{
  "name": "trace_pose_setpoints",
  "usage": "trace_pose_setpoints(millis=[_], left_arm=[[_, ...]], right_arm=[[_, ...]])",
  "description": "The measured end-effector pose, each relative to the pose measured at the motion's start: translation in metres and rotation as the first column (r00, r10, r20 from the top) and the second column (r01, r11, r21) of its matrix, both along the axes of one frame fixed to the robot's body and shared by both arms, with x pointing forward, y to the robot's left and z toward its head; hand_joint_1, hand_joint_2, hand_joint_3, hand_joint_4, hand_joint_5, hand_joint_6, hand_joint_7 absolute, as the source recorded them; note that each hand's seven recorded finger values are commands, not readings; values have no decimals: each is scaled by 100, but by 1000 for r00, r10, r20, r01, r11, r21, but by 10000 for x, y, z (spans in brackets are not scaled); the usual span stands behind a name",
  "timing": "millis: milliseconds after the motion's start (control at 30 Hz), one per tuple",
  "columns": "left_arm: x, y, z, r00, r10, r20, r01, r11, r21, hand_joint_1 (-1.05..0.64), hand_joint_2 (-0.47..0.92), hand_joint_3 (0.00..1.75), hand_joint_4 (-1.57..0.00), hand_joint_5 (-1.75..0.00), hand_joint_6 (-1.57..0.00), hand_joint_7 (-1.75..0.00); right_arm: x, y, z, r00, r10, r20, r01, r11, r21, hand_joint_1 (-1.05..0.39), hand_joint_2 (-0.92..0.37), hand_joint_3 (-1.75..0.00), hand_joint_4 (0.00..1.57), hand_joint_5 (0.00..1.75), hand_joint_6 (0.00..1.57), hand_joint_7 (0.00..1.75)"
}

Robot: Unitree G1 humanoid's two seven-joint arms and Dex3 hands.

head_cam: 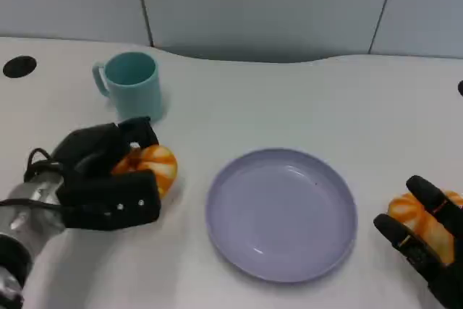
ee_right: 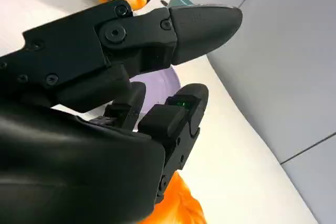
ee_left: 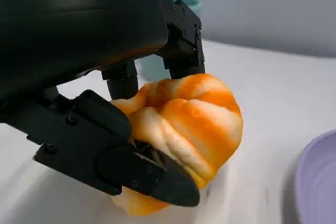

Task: Grasp the bread from the table and place it into the plate.

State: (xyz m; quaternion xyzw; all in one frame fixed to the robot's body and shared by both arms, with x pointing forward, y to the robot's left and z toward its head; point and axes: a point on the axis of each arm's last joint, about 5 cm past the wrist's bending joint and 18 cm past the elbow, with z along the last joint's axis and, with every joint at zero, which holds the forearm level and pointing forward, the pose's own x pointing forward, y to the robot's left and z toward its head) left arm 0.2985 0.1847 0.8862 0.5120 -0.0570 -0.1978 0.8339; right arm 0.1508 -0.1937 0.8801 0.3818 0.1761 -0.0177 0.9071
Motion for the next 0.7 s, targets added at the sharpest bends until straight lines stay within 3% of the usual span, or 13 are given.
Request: trace_pose_setpoints(millis=[367, 533, 700], left_arm=[[-33, 99, 165, 989, -48, 137, 66, 989, -130, -13, 89, 17, -65, -175, -39, -175], [-29, -51, 355, 940, -242, 240, 288, 940, -181, -16, 92, 16, -66, -175, -38, -175], [4, -317, 441, 897, -378, 230, 422, 887, -188, -14, 92, 15, -71, -175, -41, -175]], right_arm=[[11, 1, -27, 1000, 6, -12, -6, 1000, 3, -37, -92, -26, 48, 83, 79, 4], [24, 11, -21, 1000, 12, -11, -12, 1000, -6, -36, -92, -26, 49, 83, 80, 4], [22, 9, -28, 1000, 12, -13, -12, 1000, -9, -37, -92, -25, 49, 82, 80, 4]])
